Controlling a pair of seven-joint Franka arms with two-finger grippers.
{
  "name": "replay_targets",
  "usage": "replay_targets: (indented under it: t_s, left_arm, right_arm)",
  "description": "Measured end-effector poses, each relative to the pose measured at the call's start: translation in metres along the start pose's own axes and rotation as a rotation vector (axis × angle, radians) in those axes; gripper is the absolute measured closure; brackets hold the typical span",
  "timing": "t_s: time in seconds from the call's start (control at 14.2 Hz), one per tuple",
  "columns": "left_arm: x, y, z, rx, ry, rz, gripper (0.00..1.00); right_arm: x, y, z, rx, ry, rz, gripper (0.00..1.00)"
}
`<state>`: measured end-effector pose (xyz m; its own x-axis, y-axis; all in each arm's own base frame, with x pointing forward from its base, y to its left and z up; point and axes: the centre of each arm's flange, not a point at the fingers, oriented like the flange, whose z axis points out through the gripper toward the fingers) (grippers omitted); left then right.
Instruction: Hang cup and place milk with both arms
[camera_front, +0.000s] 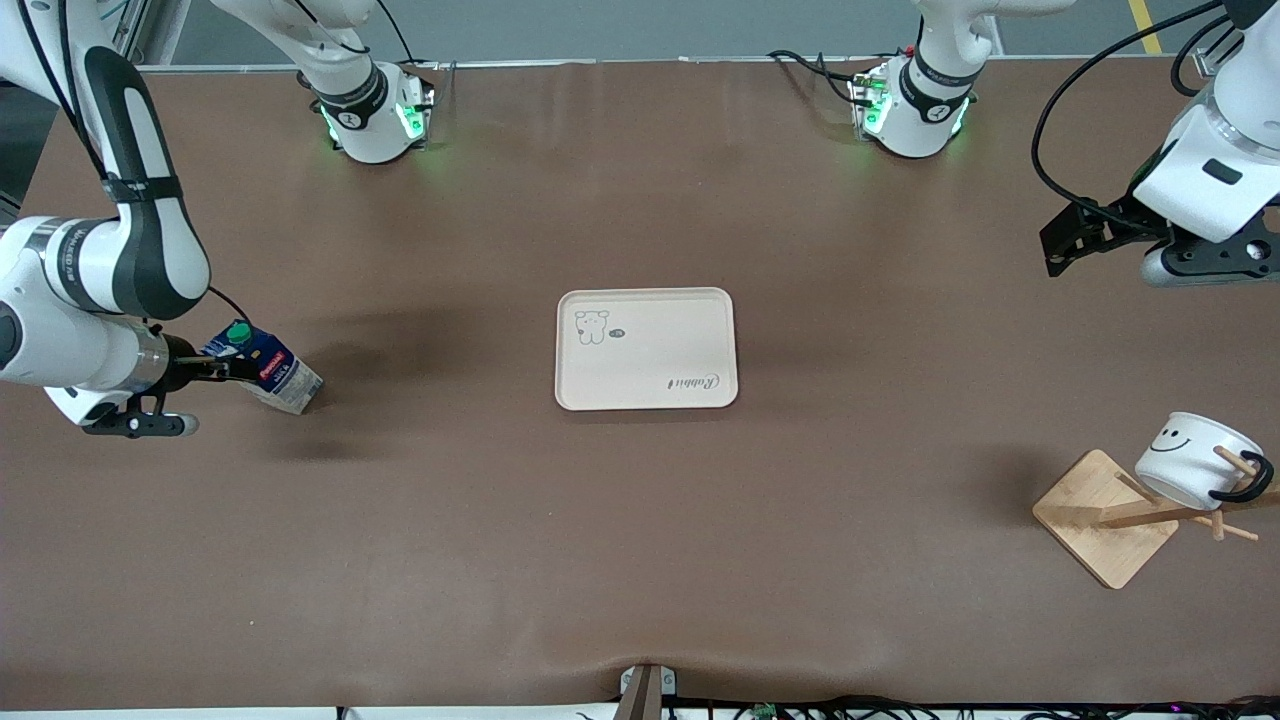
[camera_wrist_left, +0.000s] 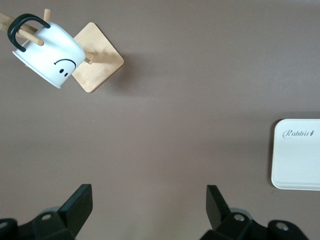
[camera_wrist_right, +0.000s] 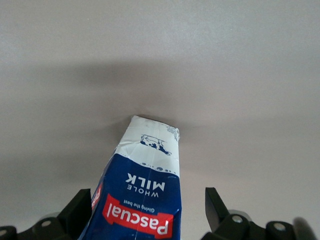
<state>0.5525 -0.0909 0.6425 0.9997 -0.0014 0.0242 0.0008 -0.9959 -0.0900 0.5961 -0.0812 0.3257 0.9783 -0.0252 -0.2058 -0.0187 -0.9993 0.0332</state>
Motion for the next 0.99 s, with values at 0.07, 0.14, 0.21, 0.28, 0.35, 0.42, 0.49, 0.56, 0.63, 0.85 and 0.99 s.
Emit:
replay_targets:
  t_s: [0.07,0.14,0.21,0.28,0.35,0.42,0.49,0.56,0.63,0.85,0.99]
  left_arm:
    - [0.000,-0.003,0.000,0.000,0.000,-0.005,0.00]
    - [0.001,-0.007,0.000,0.000,-0.001,-0.013,0.00]
    - [0.002,-0.013,0.001,0.001,-0.002,-0.023,0.00]
    - [0.002,-0.018,0.001,0.001,-0.003,-0.032,0.00]
    - [0.003,-0.022,0.002,0.001,-0.003,-0.039,0.00]
    - [0.003,-0.024,0.002,0.001,-0.004,-0.043,0.00]
    - [0.003,-0.025,0.002,0.001,-0.004,-0.044,0.00]
    - [0.003,-0.025,0.002,0.001,-0.005,-0.044,0.00]
    - [0.003,-0.025,0.002,0.001,-0.005,-0.043,0.00]
    - [0.003,-0.023,0.004,0.002,-0.009,-0.040,0.00]
    - [0.003,-0.022,0.005,0.001,-0.010,-0.039,0.00]
  right_arm:
    - [0.002,-0.003,-0.001,0.000,0.005,-0.005,0.00]
    - [0.005,-0.006,-0.005,-0.001,0.013,-0.011,0.00]
    - [0.008,-0.011,-0.010,-0.002,0.024,-0.019,0.00]
    - [0.011,-0.018,-0.017,-0.004,0.034,-0.033,0.00]
    - [0.013,-0.027,-0.026,0.001,0.035,-0.045,0.00]
    - [0.015,-0.036,-0.038,0.025,0.029,-0.047,0.00]
    - [0.016,-0.044,-0.054,0.066,0.019,-0.043,0.00]
    - [0.016,-0.049,-0.073,0.103,0.001,-0.046,0.00]
    - [0.015,-0.050,-0.094,0.123,-0.016,-0.061,0.00]
    - [0.007,-0.061,-0.157,0.131,-0.044,-0.114,0.00]
    - [-0.005,-0.063,-0.189,0.140,-0.049,-0.124,0.00]
